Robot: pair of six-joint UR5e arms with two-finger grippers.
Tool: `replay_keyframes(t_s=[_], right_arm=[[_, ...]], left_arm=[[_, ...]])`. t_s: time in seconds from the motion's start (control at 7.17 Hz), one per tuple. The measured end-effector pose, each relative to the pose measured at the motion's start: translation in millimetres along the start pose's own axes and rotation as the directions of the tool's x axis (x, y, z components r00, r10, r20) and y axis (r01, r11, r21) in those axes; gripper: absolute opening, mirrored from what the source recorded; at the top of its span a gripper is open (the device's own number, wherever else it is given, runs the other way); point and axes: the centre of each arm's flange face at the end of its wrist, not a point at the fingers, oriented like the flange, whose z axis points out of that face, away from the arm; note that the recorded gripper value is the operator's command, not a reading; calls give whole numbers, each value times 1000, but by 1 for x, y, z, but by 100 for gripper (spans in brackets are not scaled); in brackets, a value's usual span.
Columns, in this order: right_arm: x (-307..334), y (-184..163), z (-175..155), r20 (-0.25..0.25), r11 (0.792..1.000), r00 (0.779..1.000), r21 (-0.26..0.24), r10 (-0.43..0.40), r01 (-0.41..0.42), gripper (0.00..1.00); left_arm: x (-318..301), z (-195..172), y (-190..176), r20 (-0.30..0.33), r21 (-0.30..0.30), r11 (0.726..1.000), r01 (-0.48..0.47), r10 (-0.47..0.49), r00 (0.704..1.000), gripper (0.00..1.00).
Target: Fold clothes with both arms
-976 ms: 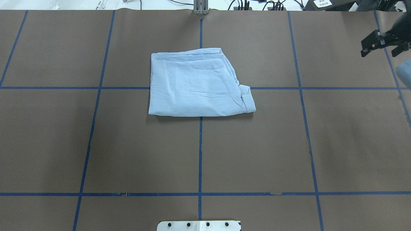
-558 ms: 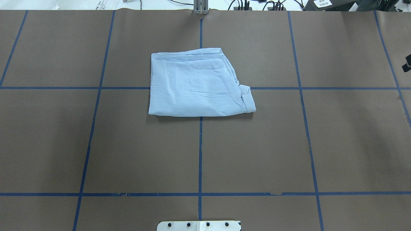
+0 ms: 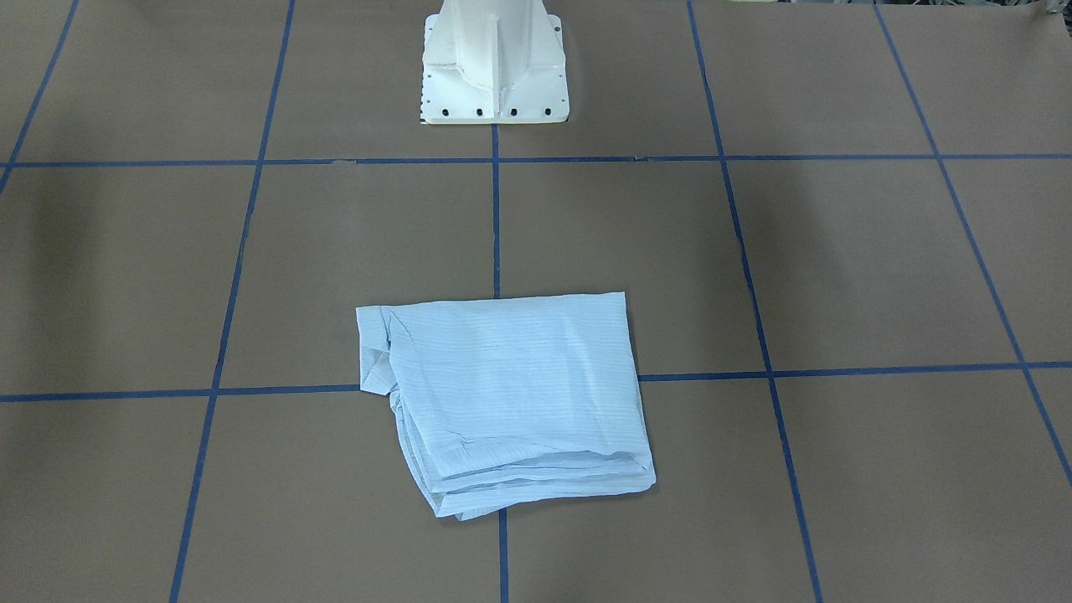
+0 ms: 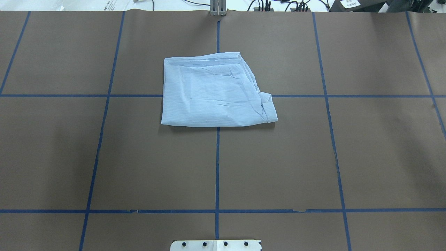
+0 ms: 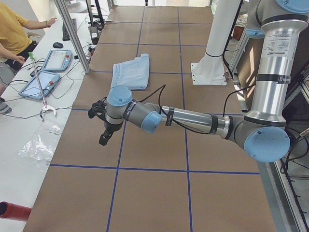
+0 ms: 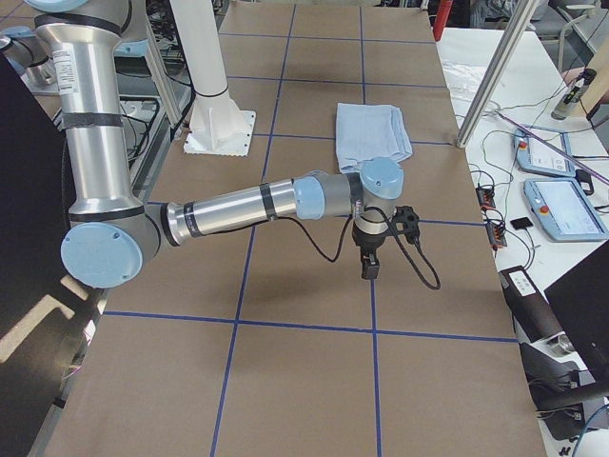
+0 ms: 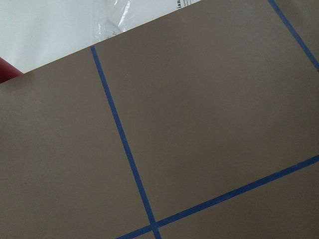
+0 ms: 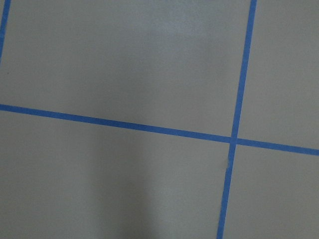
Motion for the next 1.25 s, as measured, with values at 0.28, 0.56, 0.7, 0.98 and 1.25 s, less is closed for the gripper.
replay_keyframes(t_s=[0.28, 0.56, 0.7, 0.98, 1.25], right_arm=[[0, 0, -1, 6, 1000, 1000, 1, 5, -5, 100], [-4, -2, -4, 6, 1000, 1000, 9, -3, 3, 100], [-3, -1, -4, 4, 1000, 1000, 9, -2, 2, 100], [2, 6, 1, 0, 1000, 1000, -2, 0, 0, 100], [9, 15, 6, 3, 1000, 1000, -15, 12, -12, 100]], left_arm=[[3, -2, 16, -3, -4, 1000, 11, -11, 1000, 100], [9, -9, 20, -4, 7, 1000, 4, -4, 1000, 100], [11, -12, 19, -3, 11, 1000, 1, -1, 1000, 100], [11, -13, 21, -1, 8, 1000, 4, -4, 1000, 100], [8, -10, 27, -1, -3, 1000, 14, -14, 1000, 100]])
